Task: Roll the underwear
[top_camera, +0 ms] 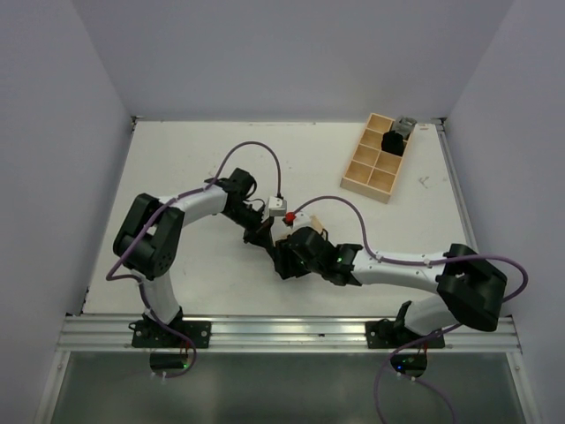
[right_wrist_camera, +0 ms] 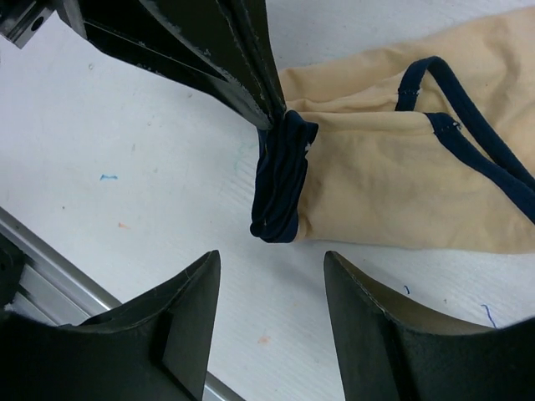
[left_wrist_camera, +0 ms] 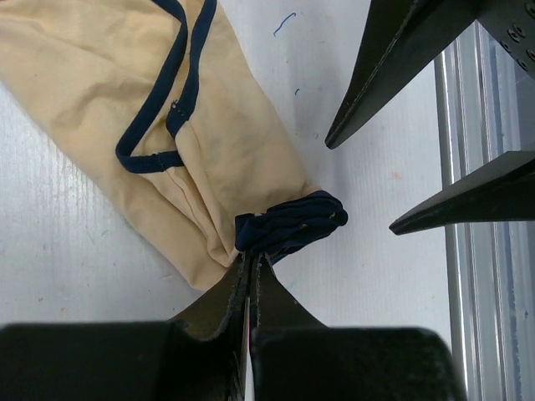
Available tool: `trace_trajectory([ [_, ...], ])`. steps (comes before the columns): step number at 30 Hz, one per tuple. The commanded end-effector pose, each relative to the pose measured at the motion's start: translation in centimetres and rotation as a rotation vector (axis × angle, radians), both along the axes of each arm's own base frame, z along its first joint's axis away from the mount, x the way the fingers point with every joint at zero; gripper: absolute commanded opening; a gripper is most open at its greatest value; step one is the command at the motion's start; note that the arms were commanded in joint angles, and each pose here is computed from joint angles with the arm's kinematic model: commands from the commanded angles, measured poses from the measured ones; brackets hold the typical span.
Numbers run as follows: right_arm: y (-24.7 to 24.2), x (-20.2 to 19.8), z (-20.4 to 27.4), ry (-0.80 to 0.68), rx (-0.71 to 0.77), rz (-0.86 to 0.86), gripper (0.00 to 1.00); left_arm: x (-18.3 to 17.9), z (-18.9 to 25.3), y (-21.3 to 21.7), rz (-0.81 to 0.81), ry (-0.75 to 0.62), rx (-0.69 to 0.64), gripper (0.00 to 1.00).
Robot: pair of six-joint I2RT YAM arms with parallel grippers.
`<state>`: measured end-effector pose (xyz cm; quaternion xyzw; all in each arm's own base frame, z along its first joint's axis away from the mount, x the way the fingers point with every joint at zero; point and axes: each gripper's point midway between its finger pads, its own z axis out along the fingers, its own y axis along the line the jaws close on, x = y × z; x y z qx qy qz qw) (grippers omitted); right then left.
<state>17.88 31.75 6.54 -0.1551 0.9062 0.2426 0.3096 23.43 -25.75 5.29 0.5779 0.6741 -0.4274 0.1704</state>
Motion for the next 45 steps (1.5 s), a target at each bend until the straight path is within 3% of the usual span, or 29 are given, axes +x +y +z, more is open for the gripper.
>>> trace_trajectory([
  [1,0.9,1.6,1.3,-0.097,-0.002,0.002,0.57,0.8,0.7,-0.6,0.009,-0.009,-0.022,0.00],
  [16,3.9,2.5,0.4,-0.188,-0.114,0.037,0.57,0.9,0.4,-0.6,0.026,0.009,-0.003,0.00],
  [28,3.3,3.7,-1.3,-0.217,-0.256,-0.037,0.53,1.0,0.0,-0.5,0.021,0.020,0.011,0.00],
  [41,2.6,3.6,-3.1,-0.205,-0.324,-0.046,0.33,1.6,0.5,-0.8,0.030,0.018,0.000,0.00],
  [44,2.9,3.3,-3.4,-0.202,-0.329,-0.035,0.26,1.8,0.7,-0.8,0.040,0.014,-0.002,0.00],
  [45,3.0,3.3,-3.4,-0.199,-0.325,-0.036,0.18,2.0,0.7,-0.7,0.052,0.022,0.000,0.00],
])
